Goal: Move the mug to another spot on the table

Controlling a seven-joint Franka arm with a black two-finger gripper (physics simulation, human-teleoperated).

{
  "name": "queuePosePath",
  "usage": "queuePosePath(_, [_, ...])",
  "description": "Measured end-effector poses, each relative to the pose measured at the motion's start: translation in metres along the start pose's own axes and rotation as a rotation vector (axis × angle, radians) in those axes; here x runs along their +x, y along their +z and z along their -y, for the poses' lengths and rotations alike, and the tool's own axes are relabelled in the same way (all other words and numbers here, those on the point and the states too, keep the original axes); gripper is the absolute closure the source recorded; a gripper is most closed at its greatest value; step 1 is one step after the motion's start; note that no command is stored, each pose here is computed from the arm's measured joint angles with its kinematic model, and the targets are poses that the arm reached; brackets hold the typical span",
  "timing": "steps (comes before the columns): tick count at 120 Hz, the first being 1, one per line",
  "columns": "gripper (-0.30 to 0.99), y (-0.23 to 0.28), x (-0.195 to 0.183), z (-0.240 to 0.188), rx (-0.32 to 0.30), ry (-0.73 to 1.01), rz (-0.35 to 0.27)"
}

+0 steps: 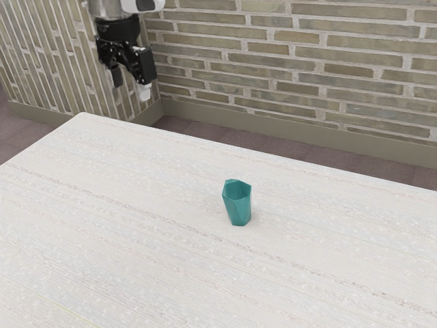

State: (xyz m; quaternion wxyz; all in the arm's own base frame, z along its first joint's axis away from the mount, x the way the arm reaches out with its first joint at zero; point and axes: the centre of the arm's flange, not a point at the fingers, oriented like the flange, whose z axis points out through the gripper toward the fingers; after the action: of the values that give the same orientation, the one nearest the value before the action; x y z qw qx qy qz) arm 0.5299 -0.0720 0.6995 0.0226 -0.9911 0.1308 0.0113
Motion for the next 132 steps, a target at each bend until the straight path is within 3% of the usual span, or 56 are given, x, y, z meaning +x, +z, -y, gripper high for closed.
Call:
queuePosePath(8, [0.0, -0.005, -0.001, -0.014, 0.013, 0.02, -0.013])
queuePosePath(24, [0.0, 0.049, 0.013, -0.04, 0.019, 0.064, 0.043])
queuePosePath(45, [0.0, 0.072, 0.033, -0.057, 0.028, 0.029, -0.017])
queuePosePath(58, [0.0, 0.087, 0.045, -0.035, 0.003, -0.13, -0.025])
queuePosePath(80, [0.0, 0.152, 0.061, 0.075, -0.084, -0.565, 0.05])
queuePosePath(100, [0.0, 0.207, 0.088, 0.074, -0.123, -0.754, 0.114])
queuePosePath(132, [0.0, 0.255, 0.103, 0.072, -0.104, -0.962, 0.18])
